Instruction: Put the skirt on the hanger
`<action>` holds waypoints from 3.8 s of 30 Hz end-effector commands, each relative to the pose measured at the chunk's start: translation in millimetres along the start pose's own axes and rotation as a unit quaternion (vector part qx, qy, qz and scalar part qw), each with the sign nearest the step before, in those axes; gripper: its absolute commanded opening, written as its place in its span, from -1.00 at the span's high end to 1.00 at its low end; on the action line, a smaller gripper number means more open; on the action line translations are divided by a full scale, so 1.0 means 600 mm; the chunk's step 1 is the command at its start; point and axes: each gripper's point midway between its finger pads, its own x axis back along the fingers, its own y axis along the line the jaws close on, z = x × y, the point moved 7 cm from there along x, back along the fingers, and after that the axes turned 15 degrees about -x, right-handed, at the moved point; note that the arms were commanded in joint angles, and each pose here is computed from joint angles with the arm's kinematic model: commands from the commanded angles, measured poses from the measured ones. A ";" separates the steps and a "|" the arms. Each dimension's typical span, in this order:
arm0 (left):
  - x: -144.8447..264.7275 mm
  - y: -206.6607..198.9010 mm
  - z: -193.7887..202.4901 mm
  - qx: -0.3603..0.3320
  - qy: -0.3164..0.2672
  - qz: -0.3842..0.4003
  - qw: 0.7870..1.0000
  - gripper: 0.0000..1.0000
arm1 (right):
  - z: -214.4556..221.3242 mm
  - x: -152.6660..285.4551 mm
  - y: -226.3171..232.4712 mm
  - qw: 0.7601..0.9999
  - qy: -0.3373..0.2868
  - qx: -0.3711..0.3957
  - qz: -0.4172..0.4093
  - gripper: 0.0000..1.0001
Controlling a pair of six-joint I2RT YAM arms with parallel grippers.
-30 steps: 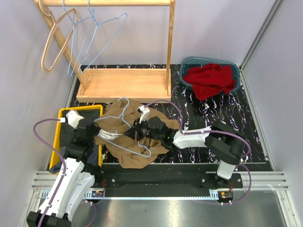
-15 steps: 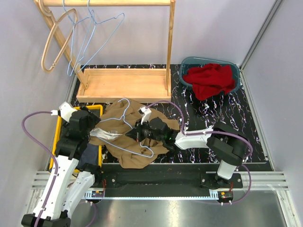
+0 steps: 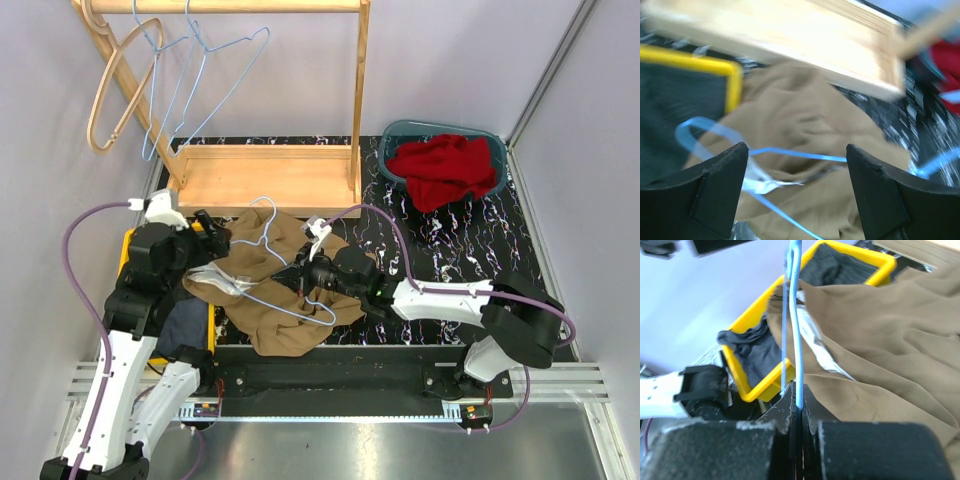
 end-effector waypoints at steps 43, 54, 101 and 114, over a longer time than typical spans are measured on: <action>0.009 -0.114 0.014 -0.094 -0.099 0.391 0.910 1.00 | -0.052 0.036 0.043 0.998 0.008 0.000 -0.059 0.96; -0.030 -0.080 -0.001 -0.044 -0.105 0.248 0.962 1.00 | -0.095 0.103 0.003 0.992 -0.071 -0.009 0.108 -0.61; -0.164 -0.125 -0.028 0.027 -0.130 0.206 0.969 1.00 | -0.134 0.158 -0.403 0.846 0.088 -0.138 0.507 0.36; -0.135 -0.117 -0.041 0.119 -0.209 0.145 0.960 1.00 | -0.160 0.108 -0.160 0.939 0.126 -0.080 0.310 -0.03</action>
